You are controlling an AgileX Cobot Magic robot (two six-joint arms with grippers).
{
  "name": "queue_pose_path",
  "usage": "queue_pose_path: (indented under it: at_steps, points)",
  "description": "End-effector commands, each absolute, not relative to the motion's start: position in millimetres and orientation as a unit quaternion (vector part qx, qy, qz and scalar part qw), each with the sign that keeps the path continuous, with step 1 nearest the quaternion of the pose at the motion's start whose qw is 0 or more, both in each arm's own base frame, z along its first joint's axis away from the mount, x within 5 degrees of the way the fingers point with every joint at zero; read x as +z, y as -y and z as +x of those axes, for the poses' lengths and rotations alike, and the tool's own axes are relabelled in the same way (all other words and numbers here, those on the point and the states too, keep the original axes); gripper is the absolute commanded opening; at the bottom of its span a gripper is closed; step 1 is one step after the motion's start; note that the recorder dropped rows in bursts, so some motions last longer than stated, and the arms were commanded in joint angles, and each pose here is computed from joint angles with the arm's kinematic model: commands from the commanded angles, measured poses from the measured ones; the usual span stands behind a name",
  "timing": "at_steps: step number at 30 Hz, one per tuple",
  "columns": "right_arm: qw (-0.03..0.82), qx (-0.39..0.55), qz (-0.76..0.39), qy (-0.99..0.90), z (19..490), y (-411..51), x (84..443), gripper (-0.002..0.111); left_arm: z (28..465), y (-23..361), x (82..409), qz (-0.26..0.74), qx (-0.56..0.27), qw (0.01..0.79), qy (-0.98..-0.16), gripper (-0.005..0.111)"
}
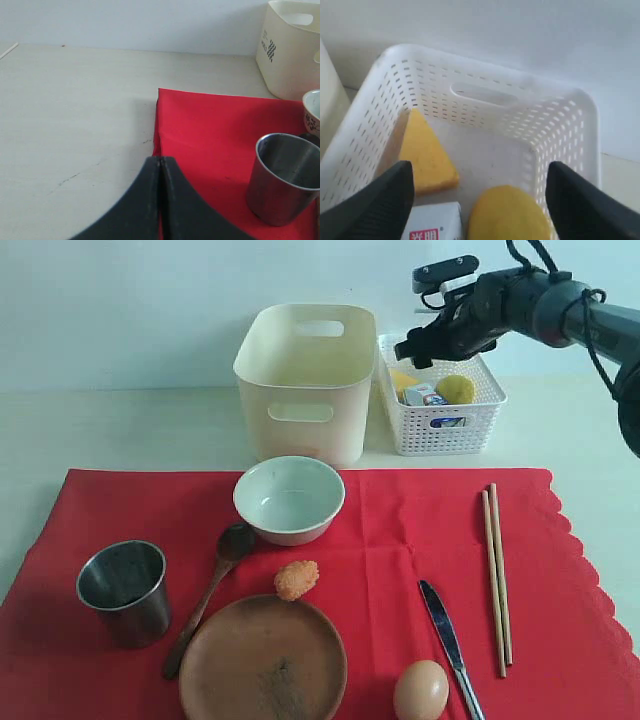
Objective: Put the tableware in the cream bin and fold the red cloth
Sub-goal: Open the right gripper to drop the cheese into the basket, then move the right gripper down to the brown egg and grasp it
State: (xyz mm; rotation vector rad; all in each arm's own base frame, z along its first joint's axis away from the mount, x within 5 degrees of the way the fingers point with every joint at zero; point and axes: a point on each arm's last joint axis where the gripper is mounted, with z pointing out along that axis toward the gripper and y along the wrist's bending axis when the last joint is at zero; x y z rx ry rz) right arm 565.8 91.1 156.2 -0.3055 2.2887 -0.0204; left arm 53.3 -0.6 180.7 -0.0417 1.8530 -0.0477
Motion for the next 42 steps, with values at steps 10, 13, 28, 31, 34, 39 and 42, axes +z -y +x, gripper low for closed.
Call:
queue_pose_path:
  at_steps: [10,13,28,31,34,39,42]
  points:
    - [0.335,-0.016,-0.116,-0.935,538,-83,221,0.04,53,1,181,-0.022,-0.024,0.606,-0.795,0.0]
    - [0.309,-0.016,-0.117,-0.944,529,-82,231,0.023,53,1,181,-0.022,-0.024,0.606,-0.795,0.0]
    - [0.325,0.041,-0.109,-0.938,376,-66,251,0.0,53,1,181,-0.022,-0.024,0.606,-0.795,0.0]
    - [0.334,0.042,-0.102,-0.936,336,-60,251,0.0,53,1,181,-0.022,-0.024,0.606,-0.795,0.0]
    - [0.328,0.042,-0.102,-0.938,306,-55,251,0.0,53,1,181,-0.022,-0.024,0.606,-0.795,0.0]
    - [0.333,0.054,-0.091,-0.937,269,-50,255,0.0,53,1,181,-0.022,-0.024,0.606,-0.795,0.0]
    - [0.34,0.056,-0.091,-0.934,249,-47,262,0.0,53,1,181,-0.022,-0.024,0.606,-0.795,0.0]
